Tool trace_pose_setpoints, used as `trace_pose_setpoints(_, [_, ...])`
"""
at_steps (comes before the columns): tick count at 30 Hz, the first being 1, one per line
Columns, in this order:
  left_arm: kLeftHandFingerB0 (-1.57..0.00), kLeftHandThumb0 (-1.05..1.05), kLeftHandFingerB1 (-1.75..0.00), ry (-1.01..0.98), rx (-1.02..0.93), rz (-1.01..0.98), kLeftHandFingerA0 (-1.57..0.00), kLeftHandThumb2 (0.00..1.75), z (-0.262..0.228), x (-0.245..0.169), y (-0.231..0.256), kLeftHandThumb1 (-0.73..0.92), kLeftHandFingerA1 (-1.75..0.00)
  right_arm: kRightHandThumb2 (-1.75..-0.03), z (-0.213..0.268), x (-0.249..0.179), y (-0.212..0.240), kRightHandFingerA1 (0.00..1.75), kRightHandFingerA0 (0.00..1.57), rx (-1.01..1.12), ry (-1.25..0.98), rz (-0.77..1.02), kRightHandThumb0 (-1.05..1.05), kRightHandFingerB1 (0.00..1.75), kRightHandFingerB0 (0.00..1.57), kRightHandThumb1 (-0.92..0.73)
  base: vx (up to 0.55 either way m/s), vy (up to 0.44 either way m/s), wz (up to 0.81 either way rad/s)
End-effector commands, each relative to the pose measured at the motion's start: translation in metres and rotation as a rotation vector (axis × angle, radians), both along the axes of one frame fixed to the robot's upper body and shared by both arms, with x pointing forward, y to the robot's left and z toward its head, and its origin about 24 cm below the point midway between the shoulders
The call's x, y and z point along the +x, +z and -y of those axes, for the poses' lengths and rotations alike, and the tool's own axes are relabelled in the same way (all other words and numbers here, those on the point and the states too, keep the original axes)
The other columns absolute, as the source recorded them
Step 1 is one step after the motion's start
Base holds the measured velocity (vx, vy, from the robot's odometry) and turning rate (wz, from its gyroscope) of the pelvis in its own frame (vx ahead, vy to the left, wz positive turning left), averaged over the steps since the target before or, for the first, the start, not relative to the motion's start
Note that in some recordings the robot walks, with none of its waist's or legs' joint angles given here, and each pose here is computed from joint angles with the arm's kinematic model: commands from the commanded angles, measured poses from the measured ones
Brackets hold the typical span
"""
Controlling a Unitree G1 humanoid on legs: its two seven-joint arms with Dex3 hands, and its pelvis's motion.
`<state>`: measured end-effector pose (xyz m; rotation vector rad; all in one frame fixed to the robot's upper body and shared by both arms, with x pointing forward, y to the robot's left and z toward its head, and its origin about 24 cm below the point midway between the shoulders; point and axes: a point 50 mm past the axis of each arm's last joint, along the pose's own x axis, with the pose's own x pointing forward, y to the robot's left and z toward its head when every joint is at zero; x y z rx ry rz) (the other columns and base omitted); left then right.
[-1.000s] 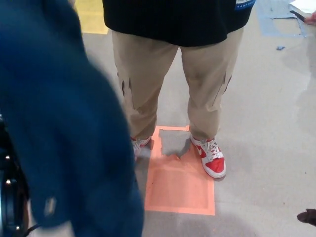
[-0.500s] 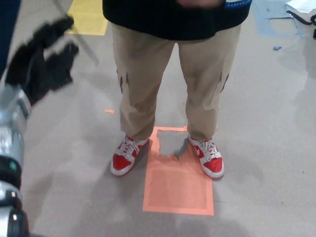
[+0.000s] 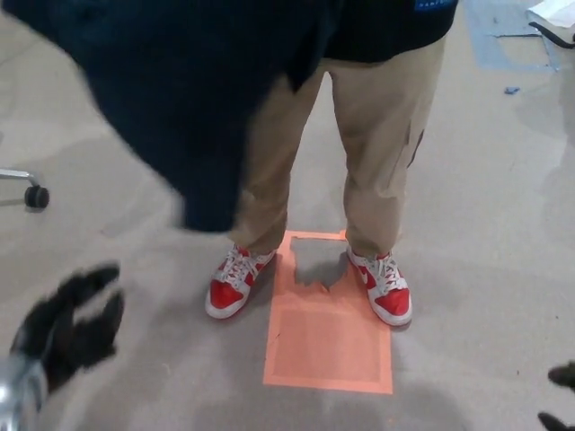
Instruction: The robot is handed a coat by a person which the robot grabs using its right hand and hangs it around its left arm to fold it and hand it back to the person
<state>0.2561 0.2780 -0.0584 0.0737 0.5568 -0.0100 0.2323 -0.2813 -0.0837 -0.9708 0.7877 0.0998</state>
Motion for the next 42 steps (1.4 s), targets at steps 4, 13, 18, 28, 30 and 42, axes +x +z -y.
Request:
trace_pose_setpoints(4, [-0.05,-0.7,-0.36,0.154,0.085,-0.218,-0.02,1.07,-0.036,-0.08,-0.038,0.73,-0.37,-0.66,0.009,-0.054,-0.026,0.32,0.26,0.061,-0.053,-0.088,-0.64,0.29,0.23,-0.87,0.0,0.0,0.0])
trace_pose_setpoints(13, [0.0,-0.35,-0.47,0.16,0.121,-0.249,0.0,1.12,-0.041,-0.085,-0.039,0.57,-0.48,-0.66,0.0,-0.049,-0.027,0.33,0.31,0.121,-0.047,-0.068,-0.64,0.3,0.23,-0.86,0.0,0.0,0.0])
trace_pose_setpoints(18, [-0.01,-0.34,-0.47,0.224,0.108,-0.223,-0.01,1.11,-0.044,-0.085,-0.038,0.57,-0.47,-0.65,0.0,-0.048,-0.025,0.34,0.31,0.143,-0.059,-0.06,-0.62,0.3,0.24,-0.86,0.03,0.0,0.01])
trace_pose_setpoints(28, [0.0,-0.34,-0.47,0.212,0.098,-0.182,0.0,1.12,-0.044,-0.078,-0.033,0.59,-0.48,-0.65,0.003,-0.042,-0.023,0.32,0.29,0.172,-0.085,-0.074,-0.62,0.29,0.24,-0.83,0.0,0.0,0.0])
trace_pose_setpoints(30, [0.0,-0.34,-0.47,0.218,0.084,-0.184,0.0,1.12,-0.044,-0.077,-0.033,0.59,-0.48,-0.65,0.003,-0.042,-0.023,0.32,0.28,0.175,-0.087,-0.075,-0.6,0.29,0.24,-0.83,0.0,0.0,0.0])
trace_pose_setpoints(42, [0.0,-0.34,-0.47,0.224,0.074,-0.171,0.0,1.11,-0.044,-0.076,-0.032,0.59,-0.47,-0.66,0.002,-0.039,-0.021,0.33,0.28,0.183,-0.066,-0.083,-0.59,0.3,0.27,-0.86,0.0,0.0,0.0])
